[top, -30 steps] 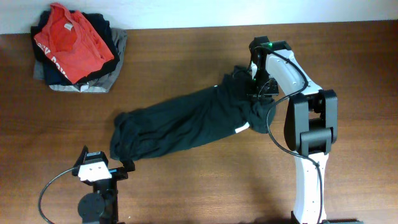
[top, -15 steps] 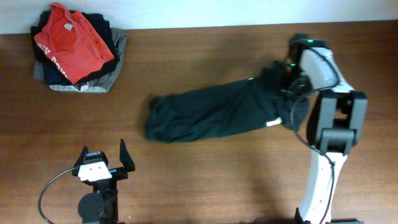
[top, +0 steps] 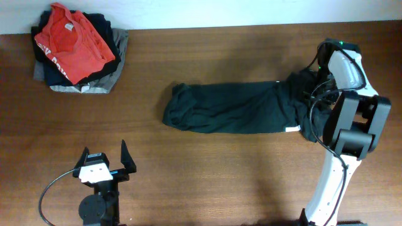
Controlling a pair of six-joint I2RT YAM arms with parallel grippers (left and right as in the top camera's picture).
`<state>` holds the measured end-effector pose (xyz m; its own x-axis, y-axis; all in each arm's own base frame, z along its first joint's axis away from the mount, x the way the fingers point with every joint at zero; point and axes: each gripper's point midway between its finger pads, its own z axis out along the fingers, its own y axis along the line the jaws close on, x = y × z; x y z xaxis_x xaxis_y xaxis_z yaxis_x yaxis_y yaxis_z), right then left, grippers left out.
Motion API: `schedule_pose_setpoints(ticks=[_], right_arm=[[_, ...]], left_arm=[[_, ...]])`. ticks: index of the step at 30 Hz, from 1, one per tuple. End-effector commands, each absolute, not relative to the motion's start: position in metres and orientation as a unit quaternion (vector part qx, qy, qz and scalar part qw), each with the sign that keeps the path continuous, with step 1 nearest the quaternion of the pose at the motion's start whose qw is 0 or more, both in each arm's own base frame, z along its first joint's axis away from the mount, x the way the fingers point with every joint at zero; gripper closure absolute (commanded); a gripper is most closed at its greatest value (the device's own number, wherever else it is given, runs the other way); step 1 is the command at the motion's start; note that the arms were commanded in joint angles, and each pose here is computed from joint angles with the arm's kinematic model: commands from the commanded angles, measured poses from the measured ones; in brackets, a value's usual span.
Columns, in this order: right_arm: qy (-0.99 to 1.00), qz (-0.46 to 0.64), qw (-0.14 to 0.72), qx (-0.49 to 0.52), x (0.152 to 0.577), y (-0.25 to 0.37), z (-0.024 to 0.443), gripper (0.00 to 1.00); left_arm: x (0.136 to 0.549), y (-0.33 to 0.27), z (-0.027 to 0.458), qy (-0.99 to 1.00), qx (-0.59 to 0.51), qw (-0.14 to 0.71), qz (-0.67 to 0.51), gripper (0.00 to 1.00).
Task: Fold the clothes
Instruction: 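Grasp the shirt's right end and stretch it rightward with right gripper, then reach the left gripper to the shirt's left end and grasp it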
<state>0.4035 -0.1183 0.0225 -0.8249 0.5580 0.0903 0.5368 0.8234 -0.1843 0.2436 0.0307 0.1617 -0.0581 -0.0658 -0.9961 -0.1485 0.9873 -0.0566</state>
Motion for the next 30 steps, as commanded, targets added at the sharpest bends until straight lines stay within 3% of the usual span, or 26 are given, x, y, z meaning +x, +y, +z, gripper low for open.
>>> schedule_pose_setpoints(ticks=[1,8,19,30], right_arm=[[-0.954,0.06,-0.008,-0.294,0.421,-0.117,0.087,0.03],[-0.958,-0.125,-0.068,-0.25,0.437,-0.049,0.15,0.01],[-0.971,-0.132,-0.049,-0.193,0.441,0.008,0.132,0.01],[-0.98,-0.137,-0.082,-0.122,0.457,0.066,0.127,0.01]], left_arm=[[0.244,0.028,0.158,0.73,-0.066,0.68,0.026,0.01],[0.244,0.028,0.158,0.73,-0.066,0.68,0.026,0.01],[0.244,0.028,0.158,0.73,-0.066,0.68,0.026,0.01],[0.244,0.028,0.158,0.73,-0.066,0.68,0.026,0.01]])
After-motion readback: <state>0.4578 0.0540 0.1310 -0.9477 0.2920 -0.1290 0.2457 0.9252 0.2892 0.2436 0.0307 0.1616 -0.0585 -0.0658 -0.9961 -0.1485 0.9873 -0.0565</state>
